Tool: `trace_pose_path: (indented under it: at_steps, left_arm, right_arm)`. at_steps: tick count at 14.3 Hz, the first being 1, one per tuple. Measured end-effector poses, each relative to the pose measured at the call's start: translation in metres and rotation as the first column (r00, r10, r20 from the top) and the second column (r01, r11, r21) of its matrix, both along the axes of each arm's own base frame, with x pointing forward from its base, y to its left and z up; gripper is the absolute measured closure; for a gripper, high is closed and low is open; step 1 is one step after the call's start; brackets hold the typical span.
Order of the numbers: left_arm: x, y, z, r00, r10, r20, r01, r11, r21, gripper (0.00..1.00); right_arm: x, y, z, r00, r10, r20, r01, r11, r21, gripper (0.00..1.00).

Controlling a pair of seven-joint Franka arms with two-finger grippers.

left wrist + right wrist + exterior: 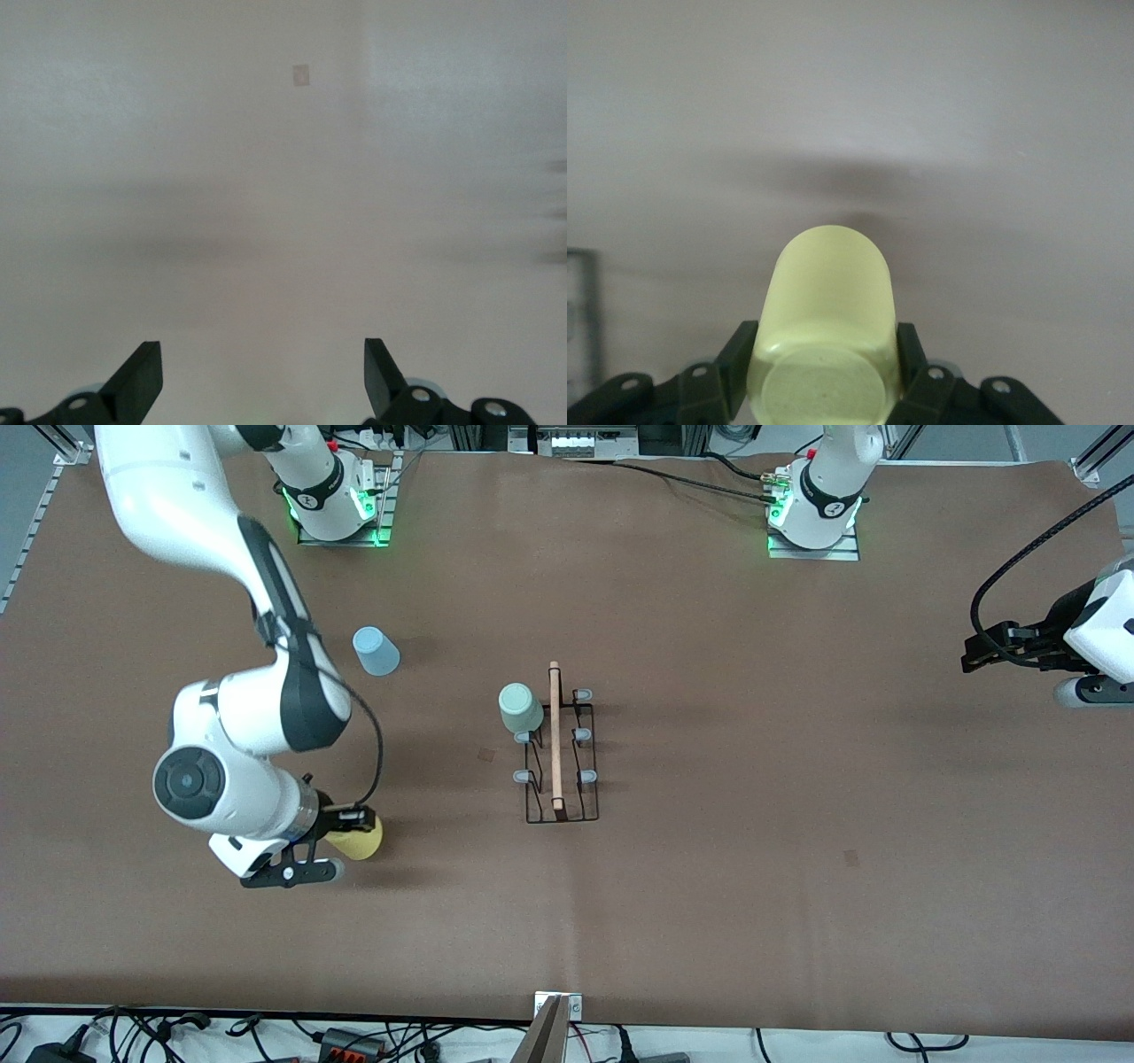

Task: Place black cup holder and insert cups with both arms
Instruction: 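Carry the yellow cup to the rack and place it on a peg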

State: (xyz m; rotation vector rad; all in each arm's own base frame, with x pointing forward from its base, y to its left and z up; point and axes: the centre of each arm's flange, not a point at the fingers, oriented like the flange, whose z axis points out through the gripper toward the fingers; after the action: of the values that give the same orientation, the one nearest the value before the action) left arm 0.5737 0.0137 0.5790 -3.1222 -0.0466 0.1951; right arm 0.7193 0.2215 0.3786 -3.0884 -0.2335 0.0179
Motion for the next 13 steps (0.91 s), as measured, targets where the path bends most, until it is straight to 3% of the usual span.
trace_pose_path:
  at_steps: [3,9,13]
  left_arm:
    - [0.000,0.000,0.000,1.000,0.000,0.000,0.000,1.000,0.000,0.00]
    - [0.000,0.000,0.000,1.000,0.000,0.000,0.000,1.000,0.000,0.00]
    - [0.000,0.000,0.000,1.000,0.000,0.000,0.000,1.000,0.000,0.00]
  right_arm:
    - [-0.030,0.077,0.041,0.998,0.056,0.034,-0.056,0.998,0.015,0.33]
    - [-0.074,0.180,0.045,0.996,0.017,0.092,-0.023,0.998,0.061,0.33]
    - [-0.081,0.199,0.014,0.997,0.034,0.068,-0.038,0.998,0.049,0.33]
